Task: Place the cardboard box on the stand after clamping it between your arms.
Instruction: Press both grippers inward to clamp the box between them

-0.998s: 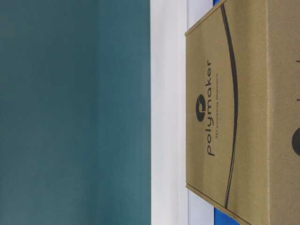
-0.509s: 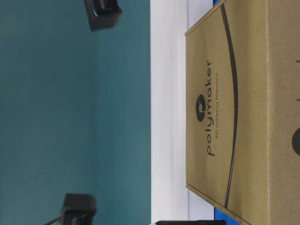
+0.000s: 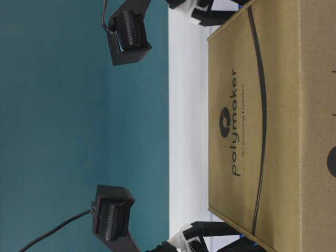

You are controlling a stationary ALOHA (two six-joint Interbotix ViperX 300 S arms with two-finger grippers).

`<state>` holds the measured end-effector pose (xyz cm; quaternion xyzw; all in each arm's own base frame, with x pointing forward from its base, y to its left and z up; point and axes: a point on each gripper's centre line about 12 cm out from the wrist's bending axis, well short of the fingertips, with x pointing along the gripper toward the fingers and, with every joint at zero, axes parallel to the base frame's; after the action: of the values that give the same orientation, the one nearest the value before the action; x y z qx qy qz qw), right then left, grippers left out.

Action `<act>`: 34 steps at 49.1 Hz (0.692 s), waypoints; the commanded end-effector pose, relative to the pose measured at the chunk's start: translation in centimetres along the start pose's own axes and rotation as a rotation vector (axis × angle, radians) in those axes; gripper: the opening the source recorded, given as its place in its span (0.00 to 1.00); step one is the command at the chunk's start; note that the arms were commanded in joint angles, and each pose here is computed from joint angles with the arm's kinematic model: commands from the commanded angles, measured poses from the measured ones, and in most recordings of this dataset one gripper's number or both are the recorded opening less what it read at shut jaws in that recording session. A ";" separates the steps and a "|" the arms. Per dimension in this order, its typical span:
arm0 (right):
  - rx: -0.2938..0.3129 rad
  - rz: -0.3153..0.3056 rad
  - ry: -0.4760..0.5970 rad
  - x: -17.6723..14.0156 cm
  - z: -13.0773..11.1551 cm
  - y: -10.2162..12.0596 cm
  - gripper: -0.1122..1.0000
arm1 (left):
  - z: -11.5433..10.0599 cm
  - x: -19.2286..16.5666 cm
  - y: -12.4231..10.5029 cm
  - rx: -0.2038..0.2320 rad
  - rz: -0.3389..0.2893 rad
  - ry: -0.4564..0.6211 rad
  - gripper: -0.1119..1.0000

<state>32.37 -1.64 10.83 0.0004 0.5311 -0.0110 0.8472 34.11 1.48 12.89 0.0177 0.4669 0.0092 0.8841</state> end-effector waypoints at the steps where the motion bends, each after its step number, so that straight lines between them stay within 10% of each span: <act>1: 0.012 -0.003 -0.075 -0.5 1.7 -0.1 0.97 | 1.4 -0.1 0.1 0.006 0.003 -0.038 0.88; 20: 0.028 -0.010 -0.113 -1.7 3.2 -0.6 0.97 | 4.0 -1.0 0.5 0.008 0.010 -0.088 0.88; 34: 0.048 0.004 -0.169 -8.8 7.5 -0.5 0.97 | 9.4 -8.1 0.9 0.010 0.025 -0.158 0.87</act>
<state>32.69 -1.98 15.34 0.0078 0.5336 -0.0150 0.8456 35.27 2.10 18.16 0.0243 0.4733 0.0155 0.8804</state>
